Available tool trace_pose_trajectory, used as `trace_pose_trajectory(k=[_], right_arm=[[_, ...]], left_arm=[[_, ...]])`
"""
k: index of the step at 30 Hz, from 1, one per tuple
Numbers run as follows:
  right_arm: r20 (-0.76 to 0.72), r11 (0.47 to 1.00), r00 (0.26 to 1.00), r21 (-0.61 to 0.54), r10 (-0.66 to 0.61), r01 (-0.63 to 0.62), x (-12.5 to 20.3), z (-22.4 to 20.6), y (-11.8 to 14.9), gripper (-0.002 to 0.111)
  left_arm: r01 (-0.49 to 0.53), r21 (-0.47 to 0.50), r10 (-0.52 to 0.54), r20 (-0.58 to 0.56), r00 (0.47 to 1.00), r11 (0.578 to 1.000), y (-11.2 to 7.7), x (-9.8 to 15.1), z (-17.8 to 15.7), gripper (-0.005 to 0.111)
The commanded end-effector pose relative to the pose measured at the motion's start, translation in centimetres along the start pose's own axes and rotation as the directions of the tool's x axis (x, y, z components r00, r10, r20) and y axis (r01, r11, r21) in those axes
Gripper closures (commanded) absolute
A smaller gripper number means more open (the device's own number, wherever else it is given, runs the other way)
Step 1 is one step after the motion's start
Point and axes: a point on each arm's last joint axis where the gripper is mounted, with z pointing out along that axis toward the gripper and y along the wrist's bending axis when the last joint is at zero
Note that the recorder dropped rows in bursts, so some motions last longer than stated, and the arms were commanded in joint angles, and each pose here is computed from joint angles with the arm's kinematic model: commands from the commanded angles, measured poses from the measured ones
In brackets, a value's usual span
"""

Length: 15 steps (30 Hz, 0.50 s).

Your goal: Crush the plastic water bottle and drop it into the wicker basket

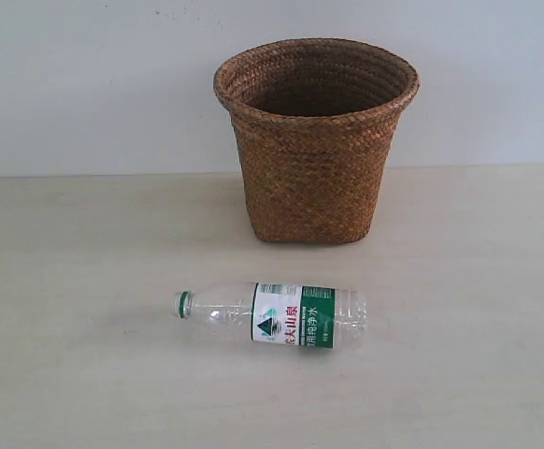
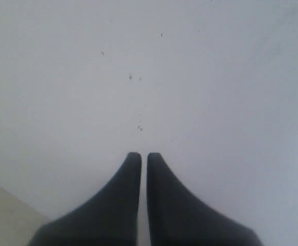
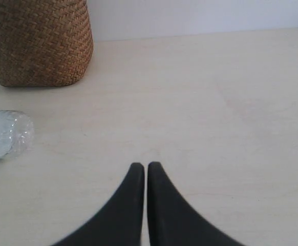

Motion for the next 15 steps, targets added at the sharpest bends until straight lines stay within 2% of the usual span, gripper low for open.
trace_pose_trajectory(k=[1,4,7,10,15], right_arm=[[0.009,1.0,1.0,-0.003,0.001,-0.001,-0.1,-0.1,0.0,0.108],[0.007,1.0,1.0,-0.003,0.001,-0.001,0.0,-0.1,0.0,0.108],[0.009,1.0,1.0,-0.003,0.001,-0.001,-0.1,-0.1,0.0,0.108],[0.009,1.0,1.0,-0.003,0.001,-0.001,-0.1,-0.1,0.0,0.108],[0.009,1.0,1.0,-0.003,0.001,-0.001,-0.1,-0.1,0.0,0.108]], left_arm=[[0.157,0.095,-0.171,0.175,0.97,0.983,-0.5,-1.6,-0.2,0.103],[0.272,0.225,-0.329,0.277,0.903,0.936,-1.1,-3.0,-0.6,0.103],[0.261,0.297,-0.356,0.333,0.873,0.919,-1.9,-4.1,-0.6,0.103],[0.222,0.295,-0.317,0.329,0.89,0.929,-3.0,-5.2,0.4,0.103],[0.179,0.265,-0.25,0.263,0.932,0.947,-4.6,-6.0,3.5,0.103]])
